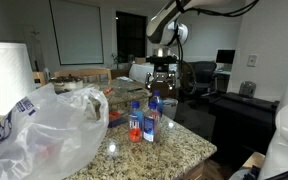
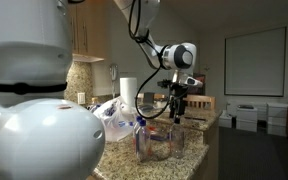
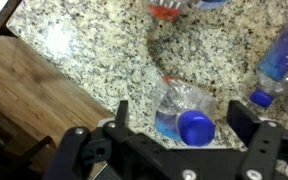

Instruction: Put five plastic bottles inside the white plastic bag

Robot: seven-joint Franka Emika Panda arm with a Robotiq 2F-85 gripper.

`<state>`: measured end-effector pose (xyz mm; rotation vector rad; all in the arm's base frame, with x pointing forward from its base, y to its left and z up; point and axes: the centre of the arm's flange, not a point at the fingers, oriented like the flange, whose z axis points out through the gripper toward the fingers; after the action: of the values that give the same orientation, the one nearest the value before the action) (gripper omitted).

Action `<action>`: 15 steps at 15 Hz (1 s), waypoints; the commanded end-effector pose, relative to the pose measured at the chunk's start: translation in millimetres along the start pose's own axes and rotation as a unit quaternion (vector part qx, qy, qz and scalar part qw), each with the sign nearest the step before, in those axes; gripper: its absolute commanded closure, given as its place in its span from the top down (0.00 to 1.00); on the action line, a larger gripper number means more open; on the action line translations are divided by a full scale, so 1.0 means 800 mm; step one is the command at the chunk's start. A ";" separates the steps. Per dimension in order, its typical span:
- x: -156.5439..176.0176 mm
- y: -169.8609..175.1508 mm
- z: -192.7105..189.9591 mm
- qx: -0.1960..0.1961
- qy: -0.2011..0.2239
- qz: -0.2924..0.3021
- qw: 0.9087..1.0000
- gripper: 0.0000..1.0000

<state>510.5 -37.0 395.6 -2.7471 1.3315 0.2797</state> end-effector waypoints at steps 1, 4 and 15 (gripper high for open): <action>-0.002 0.003 -0.007 0.036 0.046 0.039 0.998 1.00; 0.001 -0.012 -0.009 0.050 0.057 0.033 0.997 0.75; 0.001 -0.006 -0.009 0.036 0.032 0.027 0.998 0.09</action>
<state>523.4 -33.9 395.4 -2.7024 1.3874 0.1284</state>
